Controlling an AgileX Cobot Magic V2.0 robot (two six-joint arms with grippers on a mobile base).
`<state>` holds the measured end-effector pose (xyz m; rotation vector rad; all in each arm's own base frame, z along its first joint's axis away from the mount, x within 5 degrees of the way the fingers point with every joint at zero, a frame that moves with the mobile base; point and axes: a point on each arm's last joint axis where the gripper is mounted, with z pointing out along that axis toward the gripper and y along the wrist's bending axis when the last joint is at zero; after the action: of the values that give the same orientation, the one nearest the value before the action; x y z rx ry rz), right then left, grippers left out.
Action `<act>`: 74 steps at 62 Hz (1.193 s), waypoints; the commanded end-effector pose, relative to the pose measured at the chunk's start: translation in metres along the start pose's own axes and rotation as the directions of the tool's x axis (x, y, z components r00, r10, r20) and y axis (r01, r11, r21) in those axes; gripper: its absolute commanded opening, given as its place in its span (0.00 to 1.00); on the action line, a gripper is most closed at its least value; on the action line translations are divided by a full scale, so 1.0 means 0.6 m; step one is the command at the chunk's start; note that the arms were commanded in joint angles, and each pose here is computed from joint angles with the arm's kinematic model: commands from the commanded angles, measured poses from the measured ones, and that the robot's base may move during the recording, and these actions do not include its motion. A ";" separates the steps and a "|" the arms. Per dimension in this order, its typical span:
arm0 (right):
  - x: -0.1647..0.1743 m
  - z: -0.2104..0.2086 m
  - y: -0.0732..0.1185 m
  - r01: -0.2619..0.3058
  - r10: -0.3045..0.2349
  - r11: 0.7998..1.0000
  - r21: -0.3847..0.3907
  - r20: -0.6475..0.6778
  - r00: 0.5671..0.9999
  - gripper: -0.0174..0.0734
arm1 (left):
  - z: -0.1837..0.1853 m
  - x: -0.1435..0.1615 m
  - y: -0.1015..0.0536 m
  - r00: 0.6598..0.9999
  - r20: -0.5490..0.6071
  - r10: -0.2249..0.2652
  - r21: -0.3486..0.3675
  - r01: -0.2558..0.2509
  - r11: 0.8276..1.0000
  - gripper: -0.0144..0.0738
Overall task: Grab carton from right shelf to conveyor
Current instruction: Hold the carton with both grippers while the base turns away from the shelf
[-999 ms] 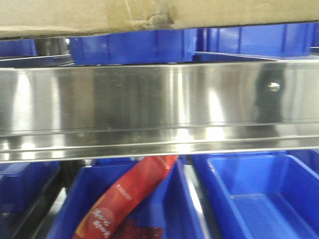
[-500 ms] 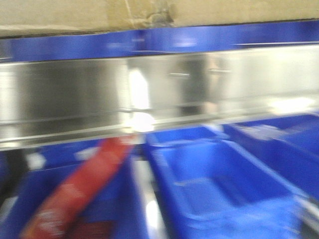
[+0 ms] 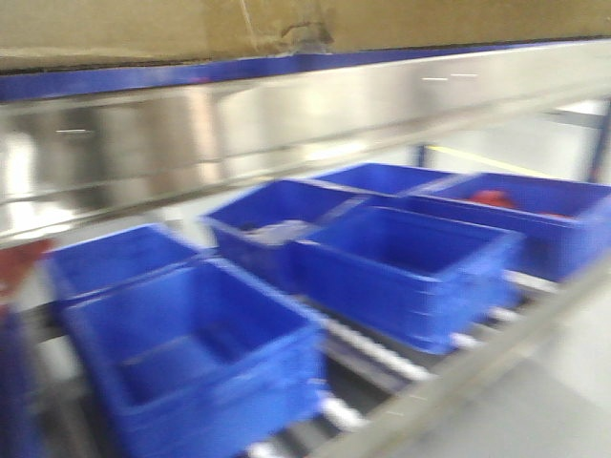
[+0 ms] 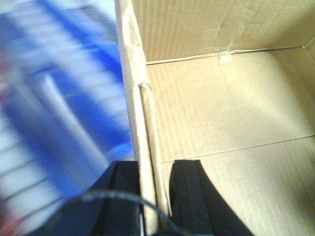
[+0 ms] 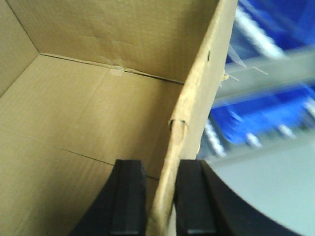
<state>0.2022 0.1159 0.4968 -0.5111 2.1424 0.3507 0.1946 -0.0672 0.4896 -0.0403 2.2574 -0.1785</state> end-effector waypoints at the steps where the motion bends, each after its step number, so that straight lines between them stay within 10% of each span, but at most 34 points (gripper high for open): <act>1: -0.008 -0.019 0.000 0.035 -0.036 0.999 0.004 0.080 0.996 0.12 | -0.010 -0.004 0.002 0.999 0.038 0.003 0.010 -0.004 1.000 0.15; 74: -0.008 -0.019 0.000 0.035 -0.036 0.999 0.004 0.080 0.996 0.12 | -0.010 -0.004 0.002 0.999 0.039 0.004 0.009 -0.004 1.000 0.15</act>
<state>0.2012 0.1154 0.4975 -0.5105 2.1395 0.3514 0.1945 -0.0673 0.4896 -0.0400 2.2580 -0.1808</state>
